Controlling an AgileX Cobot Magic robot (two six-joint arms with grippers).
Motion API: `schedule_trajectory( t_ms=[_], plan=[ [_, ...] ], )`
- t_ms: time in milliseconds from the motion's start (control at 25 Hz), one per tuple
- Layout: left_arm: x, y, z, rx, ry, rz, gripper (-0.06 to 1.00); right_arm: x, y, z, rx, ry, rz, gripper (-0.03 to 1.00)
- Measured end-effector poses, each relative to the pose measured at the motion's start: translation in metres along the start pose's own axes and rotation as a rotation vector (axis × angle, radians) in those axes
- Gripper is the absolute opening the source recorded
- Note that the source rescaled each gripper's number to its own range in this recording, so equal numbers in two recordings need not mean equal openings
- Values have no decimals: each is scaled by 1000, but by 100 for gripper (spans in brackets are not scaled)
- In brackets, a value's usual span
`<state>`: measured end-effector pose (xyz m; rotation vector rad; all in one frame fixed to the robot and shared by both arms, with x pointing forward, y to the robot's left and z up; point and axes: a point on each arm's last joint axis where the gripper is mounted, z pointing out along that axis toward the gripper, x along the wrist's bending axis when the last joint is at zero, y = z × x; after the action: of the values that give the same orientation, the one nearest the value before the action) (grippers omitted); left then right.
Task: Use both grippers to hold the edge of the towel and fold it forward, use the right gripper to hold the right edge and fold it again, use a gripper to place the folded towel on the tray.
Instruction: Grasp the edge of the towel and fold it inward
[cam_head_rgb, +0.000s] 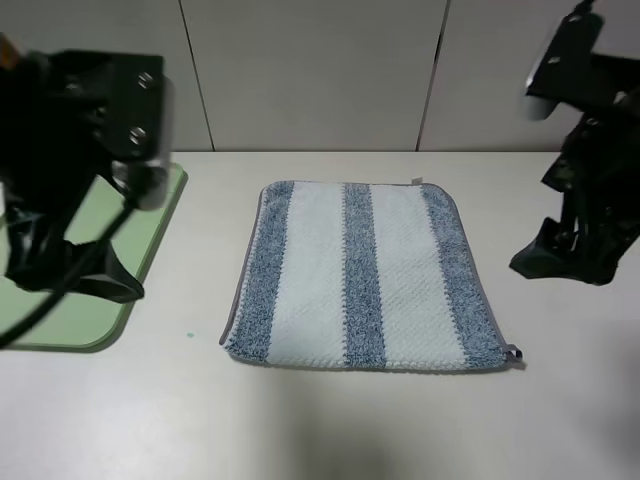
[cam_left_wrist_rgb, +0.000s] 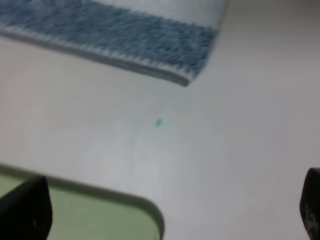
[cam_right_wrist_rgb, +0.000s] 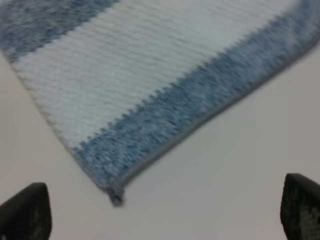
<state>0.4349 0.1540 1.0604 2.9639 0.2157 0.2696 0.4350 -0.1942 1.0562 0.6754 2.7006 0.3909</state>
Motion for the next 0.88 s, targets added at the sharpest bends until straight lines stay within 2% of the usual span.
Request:
schedule_trajectory(
  t_ms=[240, 440, 720, 880],
  plan=[
    [-7, 29, 45, 64, -88, 103, 99, 16, 22, 39, 45, 78, -128, 100],
    [-6, 40, 77, 99, -133, 118, 99, 19, 25, 77, 132, 139, -156, 100],
    [-3, 46, 106, 119, -151, 118, 99, 27, 16, 114, 235, 216, -193, 100],
    [-1, 49, 111, 94, -132, 114, 99, 37, 1, 128, 241, 240, -273, 100]
  ],
)
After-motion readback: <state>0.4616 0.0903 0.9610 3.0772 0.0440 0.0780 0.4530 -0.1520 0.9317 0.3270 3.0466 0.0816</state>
